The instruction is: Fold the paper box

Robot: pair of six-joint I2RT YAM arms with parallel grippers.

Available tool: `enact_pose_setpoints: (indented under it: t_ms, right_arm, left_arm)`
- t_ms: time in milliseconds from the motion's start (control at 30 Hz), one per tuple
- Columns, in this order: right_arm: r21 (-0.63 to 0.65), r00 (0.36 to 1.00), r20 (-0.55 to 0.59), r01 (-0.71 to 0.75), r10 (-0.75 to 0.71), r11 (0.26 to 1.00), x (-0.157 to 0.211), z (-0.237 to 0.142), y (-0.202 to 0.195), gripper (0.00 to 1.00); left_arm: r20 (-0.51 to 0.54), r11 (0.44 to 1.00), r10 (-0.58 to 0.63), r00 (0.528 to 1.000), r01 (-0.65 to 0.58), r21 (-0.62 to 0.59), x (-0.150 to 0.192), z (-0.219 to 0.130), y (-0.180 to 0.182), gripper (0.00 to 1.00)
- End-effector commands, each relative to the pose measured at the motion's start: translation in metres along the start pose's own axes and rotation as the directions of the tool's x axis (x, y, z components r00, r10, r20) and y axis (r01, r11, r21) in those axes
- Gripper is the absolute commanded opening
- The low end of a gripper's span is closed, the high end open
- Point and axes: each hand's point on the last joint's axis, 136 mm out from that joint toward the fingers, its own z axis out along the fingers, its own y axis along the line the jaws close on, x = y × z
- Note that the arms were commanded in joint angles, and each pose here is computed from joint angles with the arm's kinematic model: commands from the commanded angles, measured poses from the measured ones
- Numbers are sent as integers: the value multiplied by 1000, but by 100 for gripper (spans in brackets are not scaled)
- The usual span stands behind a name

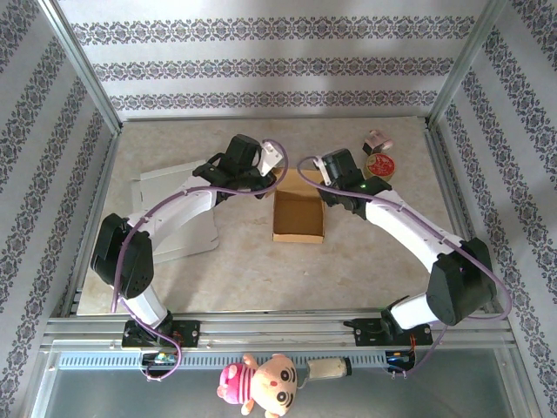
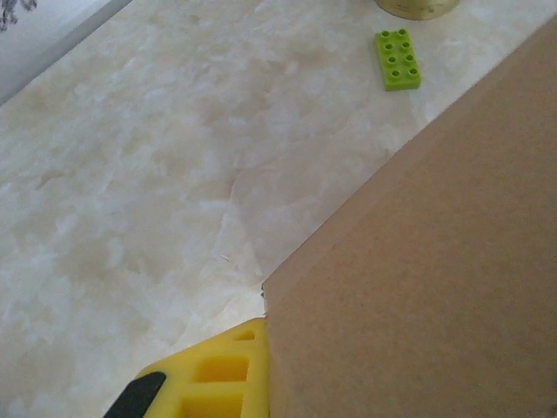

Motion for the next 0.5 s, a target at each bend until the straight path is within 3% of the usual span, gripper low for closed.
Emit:
enact_pose_setpoints:
  t_ms: [0, 167, 300, 467]
  right_arm:
    - [-46, 983, -16, -181, 180, 982, -2, 5, 5, 23]
    - [-124, 933, -3, -357, 360, 926, -10, 8, 16, 15]
    - [-157, 856, -1, -511, 517, 845, -18, 10, 18, 6]
    - [-176, 804, -47, -591, 593, 788, -10, 23, 28, 4]
  left_arm:
    - [81, 982, -188, 979, 187, 29, -27, -11, -11, 5]
    - [121, 904, -427, 896, 425, 39, -37, -8, -8, 11]
    - [140, 870, -492, 859, 488, 68, -44, -7, -13, 11]
    - [165, 834, -551, 818, 544, 89, -45, -3, -20, 12]
